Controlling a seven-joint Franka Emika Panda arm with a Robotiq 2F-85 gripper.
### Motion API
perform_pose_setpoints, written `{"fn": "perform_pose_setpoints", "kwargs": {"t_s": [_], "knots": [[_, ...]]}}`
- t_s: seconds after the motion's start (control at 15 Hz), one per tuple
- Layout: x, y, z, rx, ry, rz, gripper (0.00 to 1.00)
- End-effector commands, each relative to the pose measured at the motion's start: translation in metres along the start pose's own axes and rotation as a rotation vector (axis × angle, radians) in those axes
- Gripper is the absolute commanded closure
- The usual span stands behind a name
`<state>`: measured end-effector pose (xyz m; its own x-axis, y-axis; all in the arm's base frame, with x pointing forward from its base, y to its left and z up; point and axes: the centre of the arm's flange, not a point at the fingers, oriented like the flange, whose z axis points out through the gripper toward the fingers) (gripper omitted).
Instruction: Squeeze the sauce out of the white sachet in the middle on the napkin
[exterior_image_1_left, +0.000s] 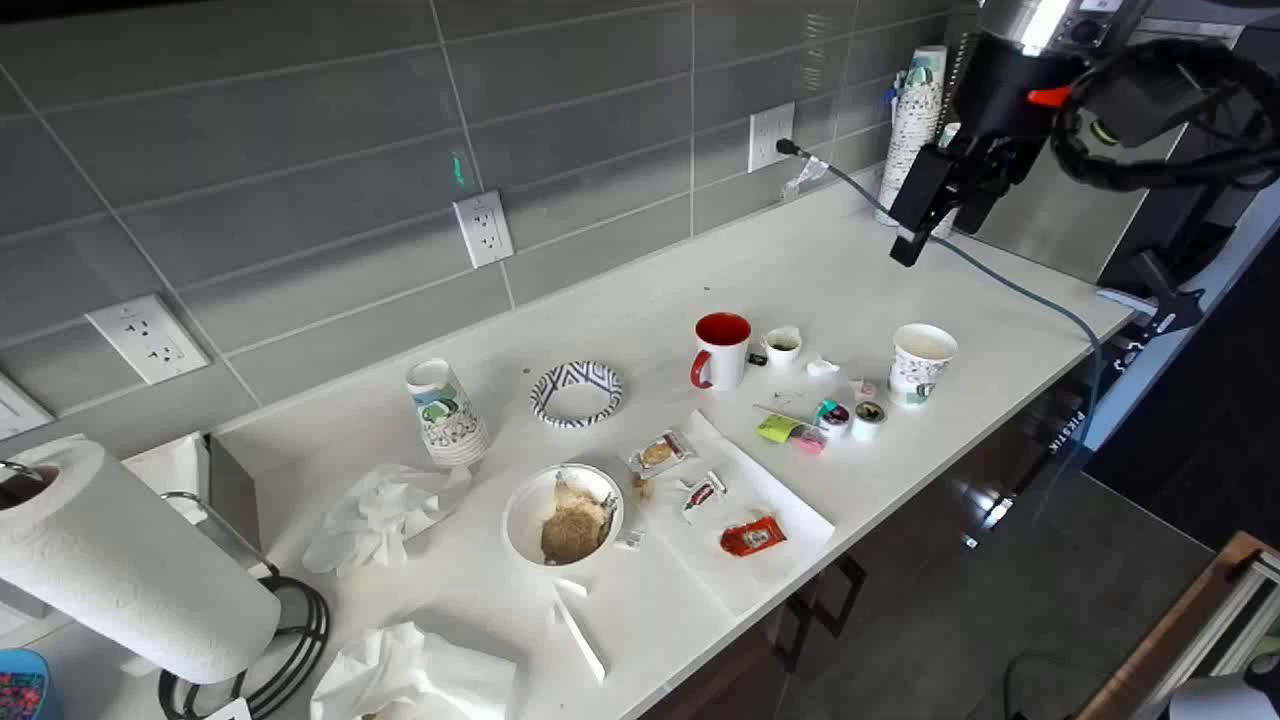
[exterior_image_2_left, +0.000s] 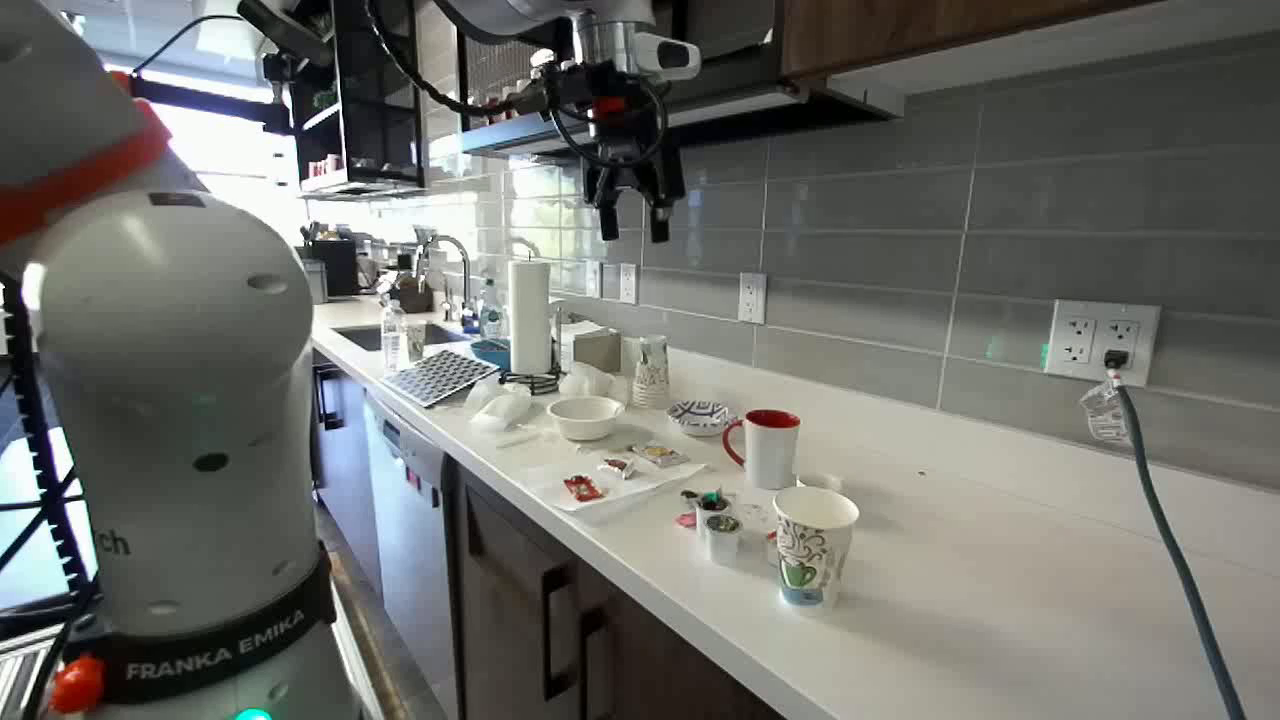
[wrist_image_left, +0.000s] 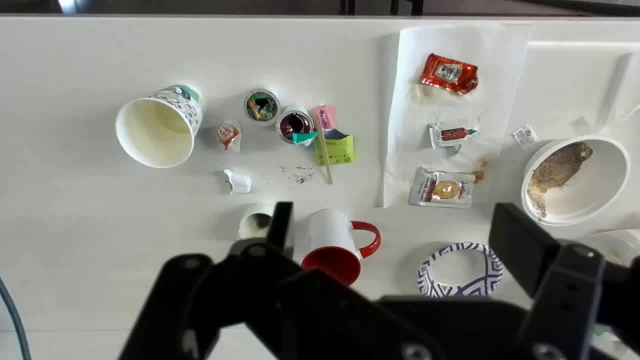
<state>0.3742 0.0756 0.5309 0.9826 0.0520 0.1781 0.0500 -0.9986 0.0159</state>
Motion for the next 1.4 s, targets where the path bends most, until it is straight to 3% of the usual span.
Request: {"fn": "perform_pose_setpoints", "kwargs": {"t_s": [0.0,0.4,1.0,1.33], "knots": [[0.0,0.0,0.0,0.0,0.0,0.0,0.0],[0.0,0.0,0.0,0.0,0.0,0.0,0.0],[0.053,-0.101,0.058,0.092,0.154,-0.499,0.0],[0.075,-0.148,0.106,0.166,0.08,-0.754,0.0]]}}
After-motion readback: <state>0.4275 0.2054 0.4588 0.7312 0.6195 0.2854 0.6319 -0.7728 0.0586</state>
